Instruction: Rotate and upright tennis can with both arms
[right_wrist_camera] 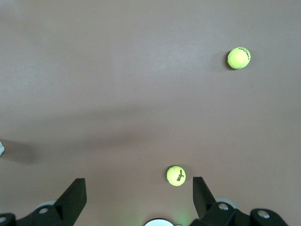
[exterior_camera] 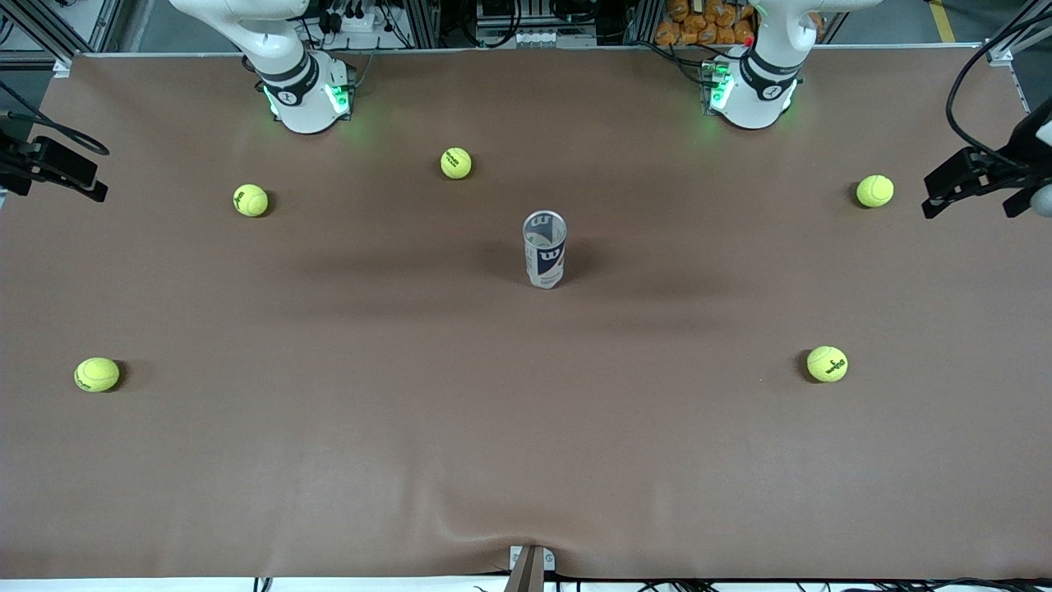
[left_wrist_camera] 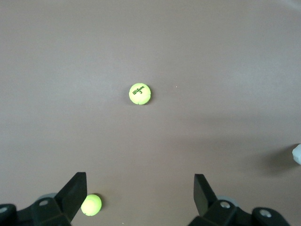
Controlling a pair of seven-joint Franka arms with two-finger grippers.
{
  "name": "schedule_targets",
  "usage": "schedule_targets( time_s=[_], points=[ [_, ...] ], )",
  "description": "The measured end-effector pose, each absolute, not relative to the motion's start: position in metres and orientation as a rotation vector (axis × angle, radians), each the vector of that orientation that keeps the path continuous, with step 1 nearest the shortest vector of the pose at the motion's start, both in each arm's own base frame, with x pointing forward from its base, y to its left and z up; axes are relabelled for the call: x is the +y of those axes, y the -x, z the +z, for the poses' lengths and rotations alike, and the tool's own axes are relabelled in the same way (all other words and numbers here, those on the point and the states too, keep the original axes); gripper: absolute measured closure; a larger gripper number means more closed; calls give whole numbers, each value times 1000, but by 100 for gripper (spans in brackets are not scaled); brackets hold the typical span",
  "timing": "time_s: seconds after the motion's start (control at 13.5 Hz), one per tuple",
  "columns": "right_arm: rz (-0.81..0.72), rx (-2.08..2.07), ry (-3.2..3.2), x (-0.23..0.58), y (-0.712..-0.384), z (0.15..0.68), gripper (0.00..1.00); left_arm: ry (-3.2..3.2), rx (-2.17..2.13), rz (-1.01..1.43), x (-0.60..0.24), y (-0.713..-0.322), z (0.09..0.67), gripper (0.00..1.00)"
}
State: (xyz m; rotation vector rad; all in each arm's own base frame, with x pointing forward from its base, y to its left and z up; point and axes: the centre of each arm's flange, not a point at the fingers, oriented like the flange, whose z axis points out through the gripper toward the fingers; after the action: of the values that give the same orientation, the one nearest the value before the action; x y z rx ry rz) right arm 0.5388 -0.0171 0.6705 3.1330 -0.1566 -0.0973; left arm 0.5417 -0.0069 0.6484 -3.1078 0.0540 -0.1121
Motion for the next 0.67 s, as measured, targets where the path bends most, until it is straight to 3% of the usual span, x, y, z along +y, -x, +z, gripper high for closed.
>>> schedule_targets(
  time_s=[0.67],
  points=[
    [-97, -158, -3133, -18, -539, 671, 0, 3107, 87, -103, -7, -543, 646, 0]
  ],
)
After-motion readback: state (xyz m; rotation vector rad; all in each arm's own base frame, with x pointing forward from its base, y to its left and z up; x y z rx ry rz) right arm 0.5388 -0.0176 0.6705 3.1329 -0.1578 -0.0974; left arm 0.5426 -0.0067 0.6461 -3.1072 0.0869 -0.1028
